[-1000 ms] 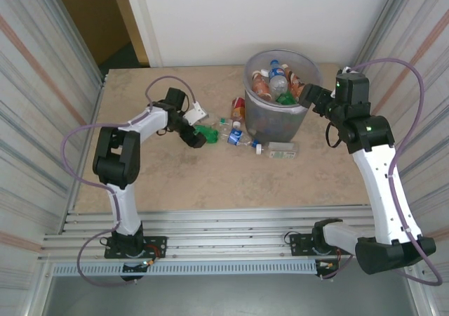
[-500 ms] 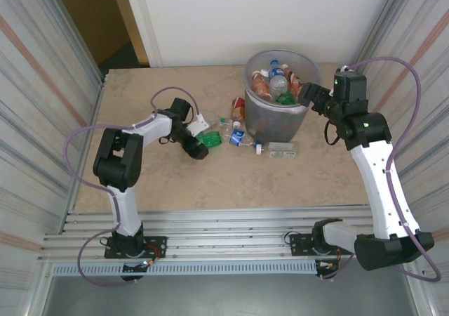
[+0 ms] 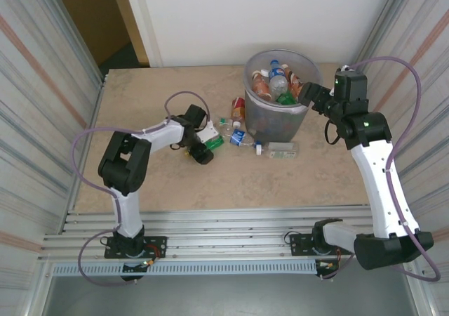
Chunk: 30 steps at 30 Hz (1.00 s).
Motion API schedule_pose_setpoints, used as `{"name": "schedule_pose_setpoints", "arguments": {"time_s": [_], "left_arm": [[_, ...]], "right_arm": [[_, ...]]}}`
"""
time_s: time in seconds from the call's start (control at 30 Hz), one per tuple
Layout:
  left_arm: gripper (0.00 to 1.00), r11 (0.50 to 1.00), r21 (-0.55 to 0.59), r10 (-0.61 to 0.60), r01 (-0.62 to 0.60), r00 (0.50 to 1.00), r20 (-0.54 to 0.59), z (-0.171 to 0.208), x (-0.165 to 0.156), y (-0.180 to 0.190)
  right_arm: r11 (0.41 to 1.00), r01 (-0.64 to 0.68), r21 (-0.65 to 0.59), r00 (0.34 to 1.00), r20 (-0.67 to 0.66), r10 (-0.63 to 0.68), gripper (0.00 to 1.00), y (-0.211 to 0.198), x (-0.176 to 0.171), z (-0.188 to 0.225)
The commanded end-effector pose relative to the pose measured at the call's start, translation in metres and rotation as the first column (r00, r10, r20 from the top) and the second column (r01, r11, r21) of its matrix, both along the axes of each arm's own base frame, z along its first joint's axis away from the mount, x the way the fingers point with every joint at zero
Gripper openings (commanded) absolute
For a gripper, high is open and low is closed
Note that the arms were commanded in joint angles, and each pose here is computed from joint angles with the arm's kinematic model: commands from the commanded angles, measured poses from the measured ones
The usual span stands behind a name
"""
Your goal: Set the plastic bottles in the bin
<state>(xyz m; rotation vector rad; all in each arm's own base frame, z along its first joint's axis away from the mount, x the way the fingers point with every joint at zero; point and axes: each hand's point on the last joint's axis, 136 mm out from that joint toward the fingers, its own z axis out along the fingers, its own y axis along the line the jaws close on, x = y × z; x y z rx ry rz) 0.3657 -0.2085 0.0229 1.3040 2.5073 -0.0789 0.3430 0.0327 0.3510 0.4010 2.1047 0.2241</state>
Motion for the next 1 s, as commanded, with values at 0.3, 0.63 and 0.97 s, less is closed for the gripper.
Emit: {"name": "schedule_pose_setpoints", "arguments": {"time_s": [0.3,0.63,0.97], "left_arm": [[0.47,0.998,-0.041,0.054,-0.053,0.998,0.034,0.024,-0.019,0.01],[0.41,0.963,-0.263,0.087,-0.05,0.988,0.13,0.091,-0.033,-0.005],[0.35,0.737,-0.667,0.285,-0.106,0.944,0.164,0.205,-0.03,-0.035]], "right_arm": [[0.999,0.013,0.039,1.0,0.025,-0.013,0.98,-0.002,-0.007,0.002],[0.984,-0.155,0.084,0.986,0.067,0.149,0.98,0.035,-0.016,0.001],[0.845,-0.502,0.186,0.865,0.111,0.489,0.98,0.155,-0.02,-0.016]]}}
